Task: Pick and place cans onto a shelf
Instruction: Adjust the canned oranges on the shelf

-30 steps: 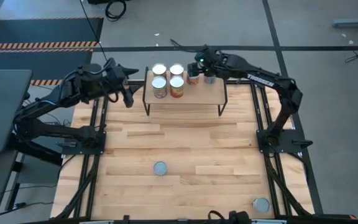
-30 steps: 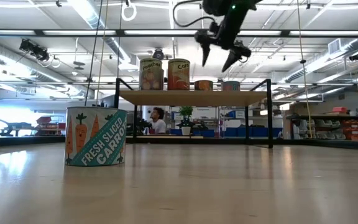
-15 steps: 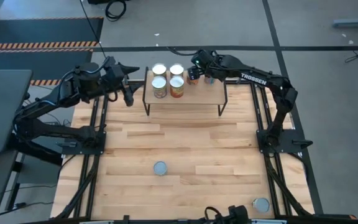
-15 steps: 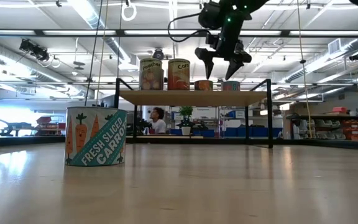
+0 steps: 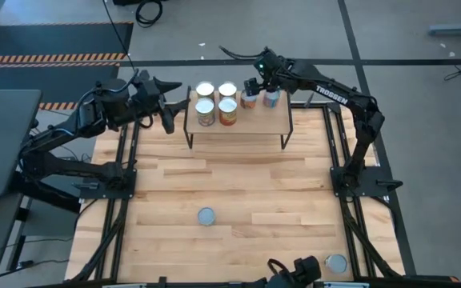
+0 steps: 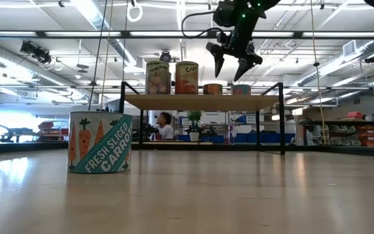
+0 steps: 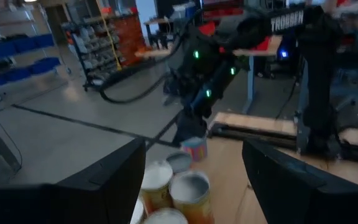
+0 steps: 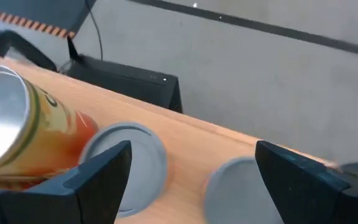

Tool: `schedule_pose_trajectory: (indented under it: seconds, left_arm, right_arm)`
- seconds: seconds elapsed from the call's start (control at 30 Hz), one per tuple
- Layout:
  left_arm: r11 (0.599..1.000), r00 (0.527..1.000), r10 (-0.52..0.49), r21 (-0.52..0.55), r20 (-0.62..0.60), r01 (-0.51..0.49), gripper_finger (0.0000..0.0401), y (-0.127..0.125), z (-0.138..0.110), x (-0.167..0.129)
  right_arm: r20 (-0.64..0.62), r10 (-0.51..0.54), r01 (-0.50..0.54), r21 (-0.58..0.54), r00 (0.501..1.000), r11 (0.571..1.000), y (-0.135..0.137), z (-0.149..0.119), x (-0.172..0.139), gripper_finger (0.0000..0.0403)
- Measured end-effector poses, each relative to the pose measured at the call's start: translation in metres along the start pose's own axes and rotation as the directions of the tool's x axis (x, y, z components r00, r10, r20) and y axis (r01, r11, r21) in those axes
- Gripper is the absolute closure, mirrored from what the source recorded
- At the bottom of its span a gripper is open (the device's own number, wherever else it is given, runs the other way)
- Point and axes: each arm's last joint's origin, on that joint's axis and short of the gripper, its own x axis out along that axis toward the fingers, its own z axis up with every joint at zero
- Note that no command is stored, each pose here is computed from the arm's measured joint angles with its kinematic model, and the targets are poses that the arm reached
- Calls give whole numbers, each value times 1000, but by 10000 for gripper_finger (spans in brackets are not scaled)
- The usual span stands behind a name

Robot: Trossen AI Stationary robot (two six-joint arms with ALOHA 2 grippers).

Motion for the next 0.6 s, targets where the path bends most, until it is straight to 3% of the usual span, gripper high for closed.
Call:
schedule_pose_trajectory:
  seconds: [0.17, 0.33, 0.47, 0.6]
  left_arm:
    - [1000, 1000, 7, -7, 23, -7, 127, -1, 2, 5]
    - [999, 1000, 24, -45, 20, -23, 127, 1, 1, 9]
    - [994, 999, 41, -101, 24, -38, 127, 4, 1, 11]
    - [991, 997, 46, -129, 56, -39, 127, 5, 5, 8]
  right_arm:
    - [-12, 71, -72, -156, 997, 985, 4, 2, -4, 55]
    - [-7, 149, -141, -366, 989, 920, 11, 4, -9, 79]
    - [-19, 189, -168, -554, 982, 815, 12, 6, -5, 144]
    - [-61, 227, -214, -633, 972, 744, 9, 7, 8, 241]
